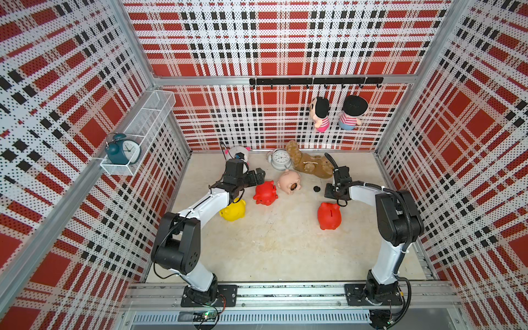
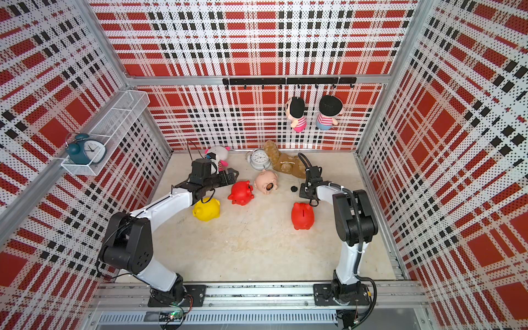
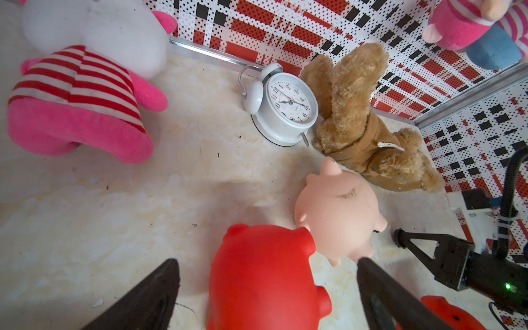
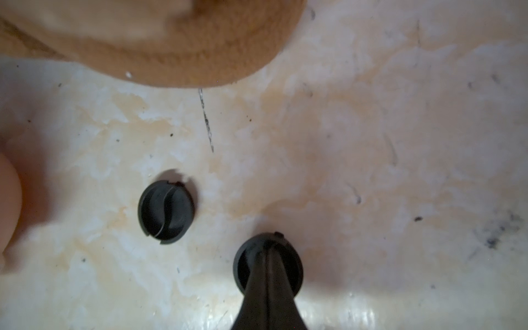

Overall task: Open piggy banks
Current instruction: Place the lid at the center of the board, then move the piggy bank to the center of the board.

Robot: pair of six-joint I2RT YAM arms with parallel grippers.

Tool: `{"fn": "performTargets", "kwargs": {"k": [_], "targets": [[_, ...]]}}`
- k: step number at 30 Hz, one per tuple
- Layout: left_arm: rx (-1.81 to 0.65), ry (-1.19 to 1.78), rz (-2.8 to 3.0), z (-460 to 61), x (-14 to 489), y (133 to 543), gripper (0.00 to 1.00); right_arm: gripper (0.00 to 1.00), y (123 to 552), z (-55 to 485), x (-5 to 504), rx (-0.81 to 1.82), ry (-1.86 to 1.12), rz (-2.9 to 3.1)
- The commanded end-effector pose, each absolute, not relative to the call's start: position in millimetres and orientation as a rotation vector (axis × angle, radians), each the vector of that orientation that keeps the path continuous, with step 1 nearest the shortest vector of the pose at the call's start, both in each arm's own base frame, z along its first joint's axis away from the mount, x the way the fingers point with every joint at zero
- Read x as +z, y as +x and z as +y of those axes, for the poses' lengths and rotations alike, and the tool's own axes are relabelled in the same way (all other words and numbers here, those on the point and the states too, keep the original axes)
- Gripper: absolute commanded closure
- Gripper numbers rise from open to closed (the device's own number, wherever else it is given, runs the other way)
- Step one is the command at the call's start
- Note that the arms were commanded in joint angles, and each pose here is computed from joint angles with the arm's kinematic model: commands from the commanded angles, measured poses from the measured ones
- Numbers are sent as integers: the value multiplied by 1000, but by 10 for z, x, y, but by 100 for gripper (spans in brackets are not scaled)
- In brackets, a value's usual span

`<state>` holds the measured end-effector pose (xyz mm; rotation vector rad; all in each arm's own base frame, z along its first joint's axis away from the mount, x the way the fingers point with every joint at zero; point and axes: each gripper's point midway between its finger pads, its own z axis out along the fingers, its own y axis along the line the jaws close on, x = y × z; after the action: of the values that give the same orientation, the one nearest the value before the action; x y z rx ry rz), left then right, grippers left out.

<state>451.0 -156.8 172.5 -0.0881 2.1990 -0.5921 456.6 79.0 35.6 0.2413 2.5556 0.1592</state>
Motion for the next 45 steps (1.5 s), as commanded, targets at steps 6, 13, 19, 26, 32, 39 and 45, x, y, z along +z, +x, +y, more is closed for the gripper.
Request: {"fn": "performTargets", "kwargs": {"k": [6,13,19,26,32,39,45], "targets": [[-603,-84,2161,-1576,1826,4526,2,62,4620,666,737,103,226,2486],[-619,-183,2154,-1367,1828,4570,2,22,4423,576,1324,110,248,2347],[-598,-322,2100,-941,1904,4618,2,0,4187,636,1858,142,228,2183],[-474,-354,2127,-738,1710,4594,2,0,3976,950,2435,330,34,1960],[-439,-398,2211,-763,1351,4452,1,0,3874,1070,2631,527,58,1831],[-386,-423,2230,-636,1106,4243,2,0,3812,1372,2571,733,-38,1821],[-430,-435,2258,-683,937,4065,2,0,3714,1491,2378,798,-50,1853]]}}
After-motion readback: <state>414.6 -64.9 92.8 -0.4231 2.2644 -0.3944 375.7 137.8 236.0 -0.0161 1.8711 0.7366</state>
